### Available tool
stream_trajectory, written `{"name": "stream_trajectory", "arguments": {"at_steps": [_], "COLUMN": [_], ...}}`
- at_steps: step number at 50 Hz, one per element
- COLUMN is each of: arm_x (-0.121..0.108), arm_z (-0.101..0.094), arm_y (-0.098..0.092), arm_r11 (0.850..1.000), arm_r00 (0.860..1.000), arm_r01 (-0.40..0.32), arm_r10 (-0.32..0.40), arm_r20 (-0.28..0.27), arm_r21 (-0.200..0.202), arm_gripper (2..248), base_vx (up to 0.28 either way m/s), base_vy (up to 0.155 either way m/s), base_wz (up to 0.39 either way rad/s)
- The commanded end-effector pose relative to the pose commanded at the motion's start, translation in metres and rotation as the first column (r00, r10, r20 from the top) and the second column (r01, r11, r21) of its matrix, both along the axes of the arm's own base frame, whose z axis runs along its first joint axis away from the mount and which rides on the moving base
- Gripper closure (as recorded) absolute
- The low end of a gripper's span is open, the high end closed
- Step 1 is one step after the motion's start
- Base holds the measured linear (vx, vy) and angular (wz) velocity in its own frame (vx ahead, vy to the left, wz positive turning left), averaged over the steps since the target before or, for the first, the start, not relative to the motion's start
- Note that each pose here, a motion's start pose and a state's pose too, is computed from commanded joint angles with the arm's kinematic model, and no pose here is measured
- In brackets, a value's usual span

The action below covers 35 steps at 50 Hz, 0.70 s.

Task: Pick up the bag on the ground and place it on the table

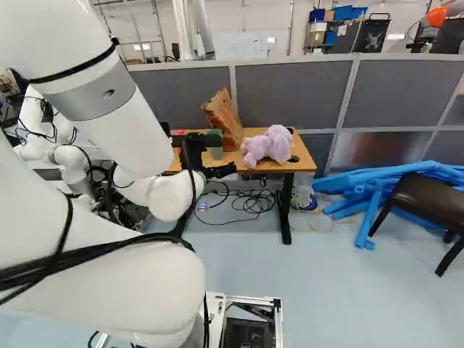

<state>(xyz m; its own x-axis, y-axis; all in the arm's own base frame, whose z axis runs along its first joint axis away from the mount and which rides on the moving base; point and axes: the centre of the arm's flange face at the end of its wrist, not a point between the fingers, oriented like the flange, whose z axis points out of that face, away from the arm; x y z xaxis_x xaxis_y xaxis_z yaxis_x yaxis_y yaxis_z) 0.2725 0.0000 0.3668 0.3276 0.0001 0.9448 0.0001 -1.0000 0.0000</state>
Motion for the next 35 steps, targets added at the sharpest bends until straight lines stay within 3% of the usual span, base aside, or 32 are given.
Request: {"name": "stream_trajectory", "arguments": {"at_steps": [35], "arm_x": [-0.0022], "arm_z": [-0.0011], "arm_y": [0.0000], "arm_r11": [1.000], "arm_r00": [1.000], "arm_r01": [0.000], "arm_r10": [0.000], "arm_r20": [0.002], "arm_r21": [0.000], "arm_gripper": [3], "base_vx": [0.000], "base_vy": [0.000], "base_wz": [0.000]}}
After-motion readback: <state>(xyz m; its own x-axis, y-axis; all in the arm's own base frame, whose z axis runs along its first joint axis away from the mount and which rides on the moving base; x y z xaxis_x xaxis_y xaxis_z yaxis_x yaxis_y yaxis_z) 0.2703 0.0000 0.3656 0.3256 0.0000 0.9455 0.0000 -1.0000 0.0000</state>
